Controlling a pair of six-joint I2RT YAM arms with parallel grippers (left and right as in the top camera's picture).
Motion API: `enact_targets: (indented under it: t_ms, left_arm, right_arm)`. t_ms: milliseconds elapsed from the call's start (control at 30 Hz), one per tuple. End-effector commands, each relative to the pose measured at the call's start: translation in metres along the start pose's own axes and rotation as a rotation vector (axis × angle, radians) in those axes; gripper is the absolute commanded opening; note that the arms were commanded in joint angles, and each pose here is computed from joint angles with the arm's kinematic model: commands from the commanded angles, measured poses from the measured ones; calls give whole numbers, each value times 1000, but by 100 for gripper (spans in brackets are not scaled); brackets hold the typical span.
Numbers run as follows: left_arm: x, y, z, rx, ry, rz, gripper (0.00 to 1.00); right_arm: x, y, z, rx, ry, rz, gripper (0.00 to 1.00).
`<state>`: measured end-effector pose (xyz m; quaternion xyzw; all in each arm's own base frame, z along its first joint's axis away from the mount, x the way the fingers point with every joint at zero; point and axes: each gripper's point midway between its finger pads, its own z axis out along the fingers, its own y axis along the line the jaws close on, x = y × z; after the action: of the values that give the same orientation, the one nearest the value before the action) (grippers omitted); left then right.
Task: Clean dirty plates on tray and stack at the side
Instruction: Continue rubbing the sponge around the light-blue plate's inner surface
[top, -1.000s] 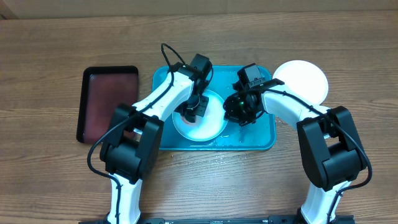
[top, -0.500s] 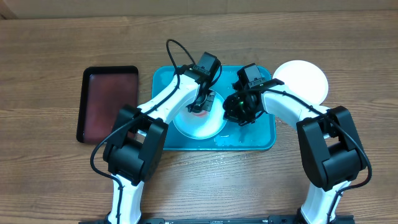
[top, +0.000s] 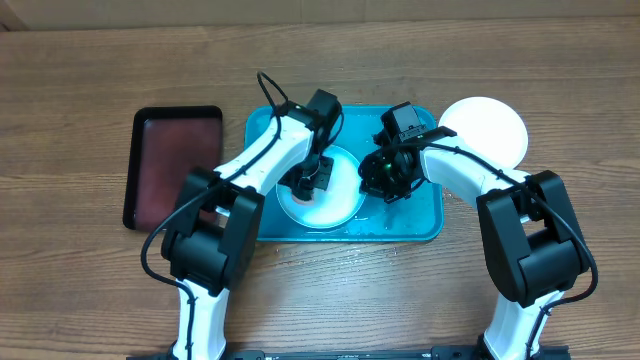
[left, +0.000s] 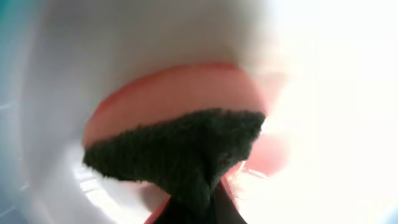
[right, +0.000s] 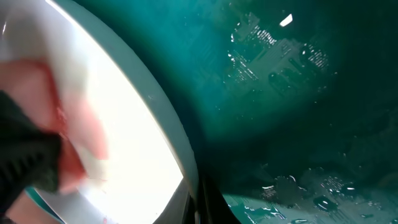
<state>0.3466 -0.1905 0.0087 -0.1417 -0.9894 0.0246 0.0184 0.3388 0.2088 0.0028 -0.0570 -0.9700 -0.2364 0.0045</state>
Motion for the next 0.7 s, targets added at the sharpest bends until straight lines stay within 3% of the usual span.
enact_targets:
  t_ms: [0, 300, 400, 500, 600, 667]
  left_arm:
    - [11, -60, 1, 309, 39, 199, 4]
    - [-33, -52, 2, 238, -143, 200, 4]
    - [-49, -30, 3, 99, -202, 138, 4]
    - [-56, 12, 1, -131, -237, 1, 4]
    - [-47, 59, -10, -383, -262, -207, 4]
    - [-39, 71, -12, -437, -247, -257, 4]
  right_arm:
    - [10, -19, 16, 57, 37, 26, 4]
    - [10, -19, 16, 57, 37, 26, 4]
    - [10, -19, 16, 57, 37, 26, 4]
    - [10, -19, 16, 57, 37, 26, 4]
    - [10, -19, 16, 57, 37, 26, 4]
    - [10, -19, 16, 57, 37, 26, 4]
